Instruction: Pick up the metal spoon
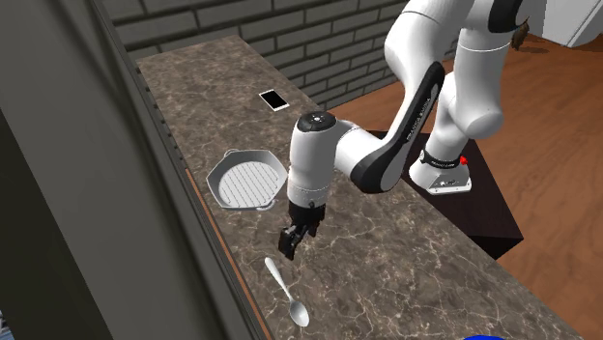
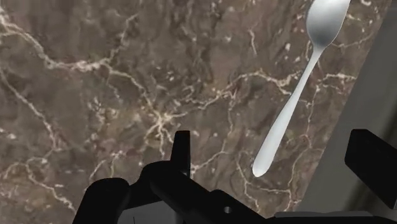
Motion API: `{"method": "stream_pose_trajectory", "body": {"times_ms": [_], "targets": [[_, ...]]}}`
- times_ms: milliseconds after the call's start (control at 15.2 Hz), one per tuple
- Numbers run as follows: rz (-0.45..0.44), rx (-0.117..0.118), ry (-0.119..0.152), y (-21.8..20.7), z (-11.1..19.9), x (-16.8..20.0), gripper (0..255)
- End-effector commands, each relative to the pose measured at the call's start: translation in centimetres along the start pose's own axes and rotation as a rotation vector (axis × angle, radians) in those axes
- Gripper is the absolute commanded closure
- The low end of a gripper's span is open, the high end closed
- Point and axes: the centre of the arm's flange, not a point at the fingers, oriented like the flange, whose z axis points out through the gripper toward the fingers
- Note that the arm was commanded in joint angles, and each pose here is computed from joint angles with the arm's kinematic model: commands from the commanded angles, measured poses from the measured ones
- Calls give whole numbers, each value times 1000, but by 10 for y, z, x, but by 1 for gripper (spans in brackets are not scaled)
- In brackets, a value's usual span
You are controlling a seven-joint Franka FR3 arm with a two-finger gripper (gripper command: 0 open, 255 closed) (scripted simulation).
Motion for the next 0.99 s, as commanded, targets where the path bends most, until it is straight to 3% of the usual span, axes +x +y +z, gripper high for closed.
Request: {"method": "stream_pose_trajectory", "body": {"times_ms": [0, 264, 924], "targets": [[37, 10, 2, -18, 22, 4, 0], [106, 30, 3, -54, 57, 12, 0], [108, 30, 3, -45, 96, 16, 0]]}}
